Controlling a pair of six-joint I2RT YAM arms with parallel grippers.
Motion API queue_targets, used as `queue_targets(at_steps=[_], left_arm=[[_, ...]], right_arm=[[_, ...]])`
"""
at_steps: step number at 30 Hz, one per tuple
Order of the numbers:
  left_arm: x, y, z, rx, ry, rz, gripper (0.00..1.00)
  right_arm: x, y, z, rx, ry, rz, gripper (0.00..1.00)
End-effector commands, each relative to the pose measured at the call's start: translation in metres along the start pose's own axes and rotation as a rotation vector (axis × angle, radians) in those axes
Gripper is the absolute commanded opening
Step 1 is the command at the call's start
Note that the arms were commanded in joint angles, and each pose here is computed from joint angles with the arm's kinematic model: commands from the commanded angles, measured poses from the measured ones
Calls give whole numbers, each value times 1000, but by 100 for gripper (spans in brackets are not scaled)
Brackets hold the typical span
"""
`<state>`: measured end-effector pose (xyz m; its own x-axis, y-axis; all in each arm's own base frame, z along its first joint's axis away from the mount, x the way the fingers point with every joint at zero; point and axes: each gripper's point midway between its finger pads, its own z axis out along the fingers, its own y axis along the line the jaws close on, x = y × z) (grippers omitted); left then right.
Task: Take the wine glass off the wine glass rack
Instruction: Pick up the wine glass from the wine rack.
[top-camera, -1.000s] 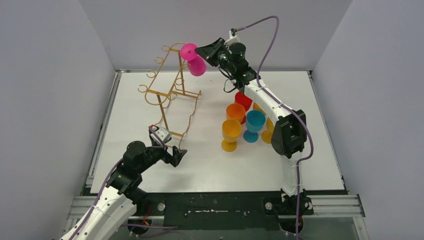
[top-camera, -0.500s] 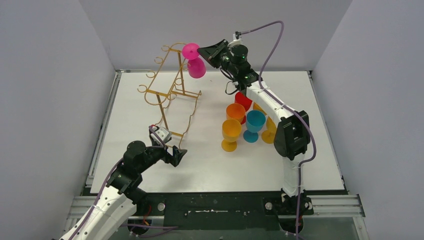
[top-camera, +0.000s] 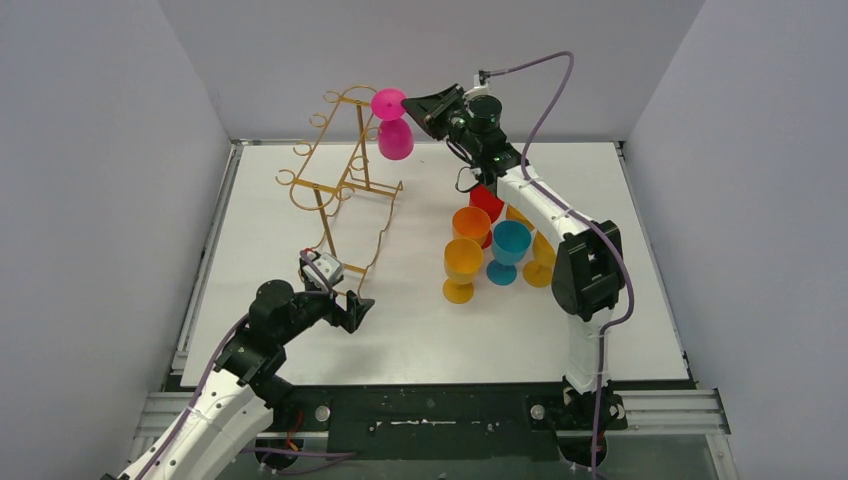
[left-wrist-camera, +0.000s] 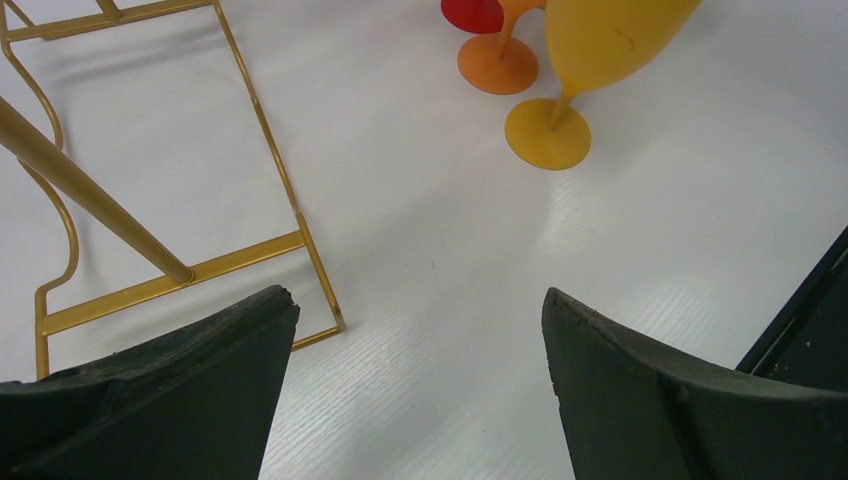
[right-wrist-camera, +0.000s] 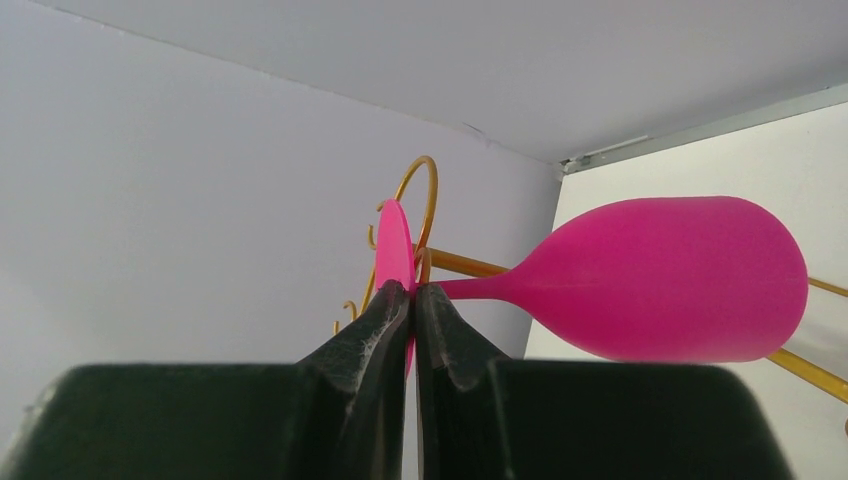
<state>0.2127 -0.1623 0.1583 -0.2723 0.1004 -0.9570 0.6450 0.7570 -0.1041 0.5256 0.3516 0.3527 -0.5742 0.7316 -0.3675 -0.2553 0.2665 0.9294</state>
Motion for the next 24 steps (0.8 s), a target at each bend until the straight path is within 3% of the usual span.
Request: queue_targets(at_steps=[1,24], left_arm=[[-27,0,0,-3,-71,11,90],[-31,-2,-2,4,-91,10,90]], right_arm=[[-29,69,-24,-156,-74,-15,0],[-35,70,-56,-164,-48,-62,0]])
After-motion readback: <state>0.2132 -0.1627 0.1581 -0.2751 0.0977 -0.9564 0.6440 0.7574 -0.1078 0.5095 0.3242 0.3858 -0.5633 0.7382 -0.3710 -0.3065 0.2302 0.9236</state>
